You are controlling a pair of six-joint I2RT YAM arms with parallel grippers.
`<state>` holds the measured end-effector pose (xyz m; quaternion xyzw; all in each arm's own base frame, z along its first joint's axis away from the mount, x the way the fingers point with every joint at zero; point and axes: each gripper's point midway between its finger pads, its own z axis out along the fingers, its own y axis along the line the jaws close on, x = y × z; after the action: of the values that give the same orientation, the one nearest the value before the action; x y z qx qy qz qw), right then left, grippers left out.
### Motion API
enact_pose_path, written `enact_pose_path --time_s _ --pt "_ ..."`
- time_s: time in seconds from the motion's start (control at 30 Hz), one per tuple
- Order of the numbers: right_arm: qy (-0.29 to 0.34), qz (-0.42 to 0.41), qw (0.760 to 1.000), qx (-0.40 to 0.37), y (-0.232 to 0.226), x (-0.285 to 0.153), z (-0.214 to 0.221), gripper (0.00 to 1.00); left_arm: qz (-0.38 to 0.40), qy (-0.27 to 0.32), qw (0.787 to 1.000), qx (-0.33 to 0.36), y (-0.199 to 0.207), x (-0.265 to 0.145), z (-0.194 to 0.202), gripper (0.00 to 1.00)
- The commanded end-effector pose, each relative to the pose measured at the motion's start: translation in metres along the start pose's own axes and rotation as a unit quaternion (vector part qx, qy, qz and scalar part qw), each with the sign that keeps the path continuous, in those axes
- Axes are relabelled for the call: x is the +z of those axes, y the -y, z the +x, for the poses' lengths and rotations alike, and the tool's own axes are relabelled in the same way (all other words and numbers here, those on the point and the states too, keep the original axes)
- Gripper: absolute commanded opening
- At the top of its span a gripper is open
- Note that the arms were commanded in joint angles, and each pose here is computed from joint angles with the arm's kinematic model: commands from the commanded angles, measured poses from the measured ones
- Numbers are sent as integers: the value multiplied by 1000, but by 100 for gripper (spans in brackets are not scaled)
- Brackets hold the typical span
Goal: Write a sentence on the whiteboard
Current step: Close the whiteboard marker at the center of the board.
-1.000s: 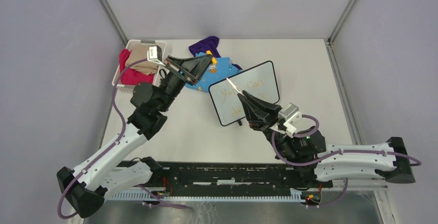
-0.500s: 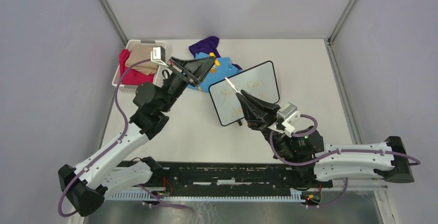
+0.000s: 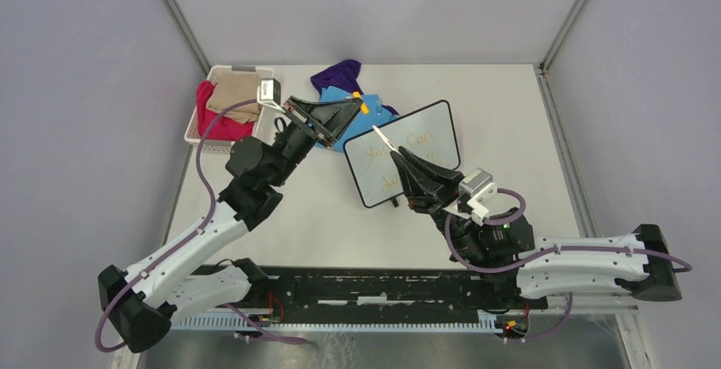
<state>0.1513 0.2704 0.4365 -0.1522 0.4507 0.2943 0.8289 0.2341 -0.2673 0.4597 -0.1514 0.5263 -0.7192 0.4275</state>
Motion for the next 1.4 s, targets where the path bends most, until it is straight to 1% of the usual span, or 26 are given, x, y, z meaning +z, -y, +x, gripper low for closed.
enact_pose_path --time_s 0.0,1.37 --pt "27 22 999 24 10 6 -25 0 25 2 1000 -18 14 -1 1 2" --pt "26 31 999 19 14 6 -25 0 20 -15 1000 -18 10 -3 15 2"
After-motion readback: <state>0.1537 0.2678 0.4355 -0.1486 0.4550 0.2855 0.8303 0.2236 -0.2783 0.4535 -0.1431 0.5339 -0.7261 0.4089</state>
